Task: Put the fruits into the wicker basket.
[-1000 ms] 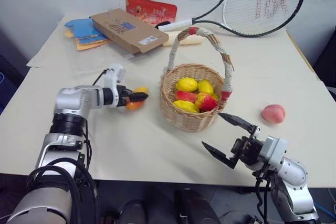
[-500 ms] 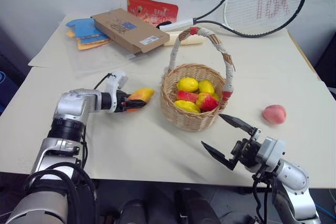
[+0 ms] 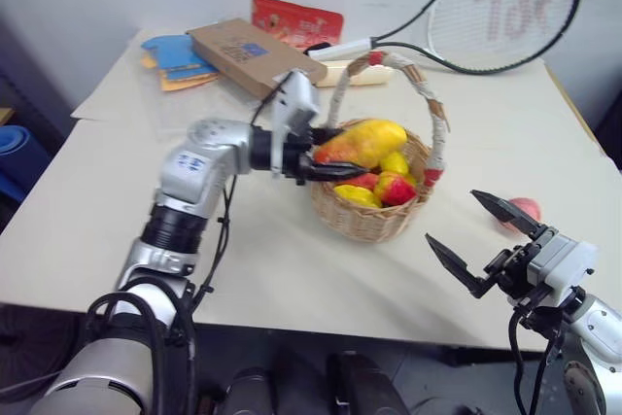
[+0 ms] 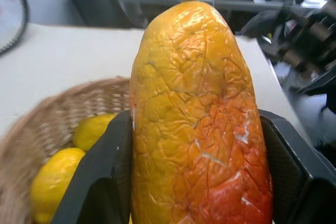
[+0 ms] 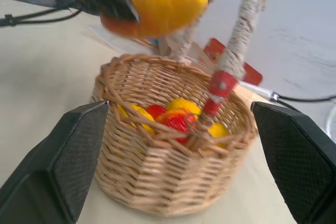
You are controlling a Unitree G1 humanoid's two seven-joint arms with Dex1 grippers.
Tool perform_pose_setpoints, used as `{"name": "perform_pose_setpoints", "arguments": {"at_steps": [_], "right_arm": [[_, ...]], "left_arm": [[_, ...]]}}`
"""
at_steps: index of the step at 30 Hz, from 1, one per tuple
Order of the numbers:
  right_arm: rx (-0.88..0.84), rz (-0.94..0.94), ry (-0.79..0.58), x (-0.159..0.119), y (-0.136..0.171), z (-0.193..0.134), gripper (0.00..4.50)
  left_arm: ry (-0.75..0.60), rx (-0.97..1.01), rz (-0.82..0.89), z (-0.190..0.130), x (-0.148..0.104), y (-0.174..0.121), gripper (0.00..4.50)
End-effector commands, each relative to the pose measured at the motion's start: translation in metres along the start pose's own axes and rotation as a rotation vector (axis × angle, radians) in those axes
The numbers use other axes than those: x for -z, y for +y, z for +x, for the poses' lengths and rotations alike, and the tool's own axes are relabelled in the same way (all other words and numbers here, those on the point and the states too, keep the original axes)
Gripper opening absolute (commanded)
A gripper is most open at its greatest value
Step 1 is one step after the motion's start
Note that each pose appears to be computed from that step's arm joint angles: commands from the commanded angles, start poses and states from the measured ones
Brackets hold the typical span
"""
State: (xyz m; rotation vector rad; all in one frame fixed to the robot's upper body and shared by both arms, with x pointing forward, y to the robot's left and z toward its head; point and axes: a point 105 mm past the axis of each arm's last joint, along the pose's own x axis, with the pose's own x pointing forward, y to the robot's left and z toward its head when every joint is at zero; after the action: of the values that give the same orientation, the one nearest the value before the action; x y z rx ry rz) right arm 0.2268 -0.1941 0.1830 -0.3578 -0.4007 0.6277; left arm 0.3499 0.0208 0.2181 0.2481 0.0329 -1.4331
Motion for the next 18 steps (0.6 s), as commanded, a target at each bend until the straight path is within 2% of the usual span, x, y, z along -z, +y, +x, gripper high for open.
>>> {"name": "perform_pose_setpoints", "arguments": {"at_steps": [1,4,7,11,15,18], "right_arm": [[0.146,-0.003,-0.065,-0.026,-0.021,0.0,4.5],[0.173,0.002,-0.033,-0.026,-0.024,-0.002,4.5],[0.24,0.017,0.011,-0.017,-0.03,-0.016,4.5],[0.353,0.046,0.141,0.009,-0.041,-0.059,4.5],[0.464,0.081,0.29,0.039,-0.043,-0.11,4.5],[0.526,0.11,0.348,0.053,-0.042,-0.131,4.5]], "left_arm": [[-0.027,-0.052,0.093,-0.006,-0.016,0.007,3.58],[-0.062,-0.137,0.159,-0.02,-0.025,0.016,4.48],[-0.155,-0.177,0.18,-0.049,-0.034,0.019,4.48],[-0.19,-0.082,0.257,-0.098,-0.036,-0.003,4.48],[-0.108,-0.052,0.284,-0.127,-0.023,-0.019,4.48],[-0.061,-0.073,0.3,-0.134,-0.013,-0.026,4.48]]}}
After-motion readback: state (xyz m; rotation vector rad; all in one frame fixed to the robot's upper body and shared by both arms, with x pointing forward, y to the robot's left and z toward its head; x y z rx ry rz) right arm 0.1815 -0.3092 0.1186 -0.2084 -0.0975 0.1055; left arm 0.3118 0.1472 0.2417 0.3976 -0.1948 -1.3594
